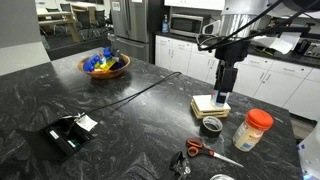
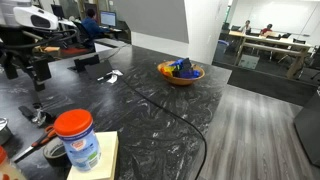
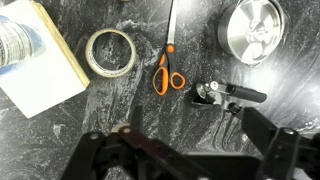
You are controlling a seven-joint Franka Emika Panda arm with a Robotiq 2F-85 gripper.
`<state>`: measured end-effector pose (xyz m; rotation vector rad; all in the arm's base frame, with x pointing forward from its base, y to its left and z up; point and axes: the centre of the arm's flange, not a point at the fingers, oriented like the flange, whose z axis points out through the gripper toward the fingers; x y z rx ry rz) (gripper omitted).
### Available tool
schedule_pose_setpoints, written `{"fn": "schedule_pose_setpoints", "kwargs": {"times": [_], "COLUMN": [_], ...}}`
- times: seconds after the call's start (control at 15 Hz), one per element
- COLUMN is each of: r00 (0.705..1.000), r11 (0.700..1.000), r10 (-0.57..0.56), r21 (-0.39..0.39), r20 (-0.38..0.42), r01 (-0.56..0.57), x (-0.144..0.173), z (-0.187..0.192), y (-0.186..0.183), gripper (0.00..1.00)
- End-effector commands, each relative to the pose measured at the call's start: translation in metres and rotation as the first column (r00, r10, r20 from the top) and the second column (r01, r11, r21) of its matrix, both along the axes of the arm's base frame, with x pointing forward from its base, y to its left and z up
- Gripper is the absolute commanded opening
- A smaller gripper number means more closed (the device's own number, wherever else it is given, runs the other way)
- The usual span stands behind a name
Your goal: Move the silver lid to the center of the table
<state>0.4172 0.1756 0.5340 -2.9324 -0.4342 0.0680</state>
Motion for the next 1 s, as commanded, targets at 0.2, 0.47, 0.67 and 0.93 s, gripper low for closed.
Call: {"fn": "schedule_pose_setpoints", "kwargs": {"times": [0.2, 0.47, 0.67, 0.93], "r00": [0.998, 0.979, 0.931, 0.920], "r11": [0.998, 0.976, 0.921, 0.908], "r10": [0.054, 0.203, 0.364, 0.390], "r21": [-0.026, -0.080, -0.154, -0.174], "r20": [0.008, 0.026, 0.010, 0.026], "r01": [-0.054, -0.201, -0.358, -0.380], "x": [-0.003, -0.016, -0.032, -0.039], "z": [-0.001, -0.005, -0.012, -0.011], "y": [0.011, 0.042, 0.066, 0.073], "gripper": [1.00, 1.00, 1.00, 1.00]}}
